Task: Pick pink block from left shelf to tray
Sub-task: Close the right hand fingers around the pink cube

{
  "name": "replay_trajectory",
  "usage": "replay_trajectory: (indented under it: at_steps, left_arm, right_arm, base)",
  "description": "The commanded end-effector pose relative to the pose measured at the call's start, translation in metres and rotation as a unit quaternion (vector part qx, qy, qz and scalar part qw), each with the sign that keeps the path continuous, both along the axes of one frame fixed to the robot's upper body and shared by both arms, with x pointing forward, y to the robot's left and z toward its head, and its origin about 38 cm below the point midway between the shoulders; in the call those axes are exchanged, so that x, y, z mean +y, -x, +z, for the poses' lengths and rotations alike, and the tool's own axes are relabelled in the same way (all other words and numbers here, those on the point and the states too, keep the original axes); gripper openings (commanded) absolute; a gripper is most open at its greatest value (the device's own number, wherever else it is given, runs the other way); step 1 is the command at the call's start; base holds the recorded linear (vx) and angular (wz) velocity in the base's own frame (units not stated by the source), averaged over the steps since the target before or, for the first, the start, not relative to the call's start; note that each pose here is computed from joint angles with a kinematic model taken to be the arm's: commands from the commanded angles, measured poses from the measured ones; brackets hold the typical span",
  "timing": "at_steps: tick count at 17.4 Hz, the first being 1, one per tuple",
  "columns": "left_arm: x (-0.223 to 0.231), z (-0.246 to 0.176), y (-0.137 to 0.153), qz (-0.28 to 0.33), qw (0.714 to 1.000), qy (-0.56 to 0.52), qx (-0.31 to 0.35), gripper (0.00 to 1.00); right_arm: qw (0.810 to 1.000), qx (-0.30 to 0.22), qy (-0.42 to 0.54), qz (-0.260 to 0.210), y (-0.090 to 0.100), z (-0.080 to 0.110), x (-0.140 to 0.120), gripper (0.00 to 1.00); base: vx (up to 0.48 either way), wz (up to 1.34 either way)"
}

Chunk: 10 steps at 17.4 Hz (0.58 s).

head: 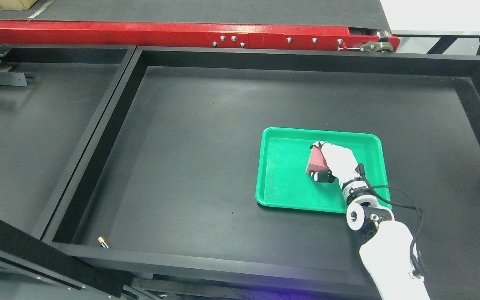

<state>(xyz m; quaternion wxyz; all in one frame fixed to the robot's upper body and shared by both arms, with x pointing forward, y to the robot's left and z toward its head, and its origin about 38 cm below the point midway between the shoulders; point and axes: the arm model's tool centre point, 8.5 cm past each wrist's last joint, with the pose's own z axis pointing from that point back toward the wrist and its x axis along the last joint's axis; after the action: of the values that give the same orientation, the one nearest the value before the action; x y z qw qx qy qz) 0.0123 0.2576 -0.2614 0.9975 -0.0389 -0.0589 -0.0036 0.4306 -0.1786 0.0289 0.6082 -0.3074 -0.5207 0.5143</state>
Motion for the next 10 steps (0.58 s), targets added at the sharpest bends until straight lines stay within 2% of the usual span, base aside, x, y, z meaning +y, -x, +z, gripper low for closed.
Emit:
replay_trajectory:
  at_steps: [1, 4, 7, 10]
  left_arm:
    - [0.01, 0.001, 0.005, 0.0, 1.0, -0.008, 0.0, 1.0]
    - [0.01, 0.001, 0.005, 0.0, 1.0, -0.008, 0.0, 1.0]
    - [0.01, 0.001, 0.005, 0.0, 1.0, -0.008, 0.0, 1.0]
    - [0.01, 0.001, 0.005, 0.0, 1.0, -0.008, 0.0, 1.0]
  right_arm:
    - [0.998, -0.057, -0.002, 0.013, -0.027, 0.042, -0.002, 0.04]
    - [0.994, -0.105, -0.022, 0.019, -0.019, 0.06, 0.002, 0.04]
    - [0.982, -0.179, -0.063, -0.001, -0.011, 0.078, -0.008, 0.05]
    - [0.964, -0.245, -0.103, -0.003, 0.009, 0.094, -0.011, 0.05]
  base:
    - [0.0, 0.0]
    - [0.0, 0.0]
    - [0.0, 0.0]
    - [-0.011, 0.0]
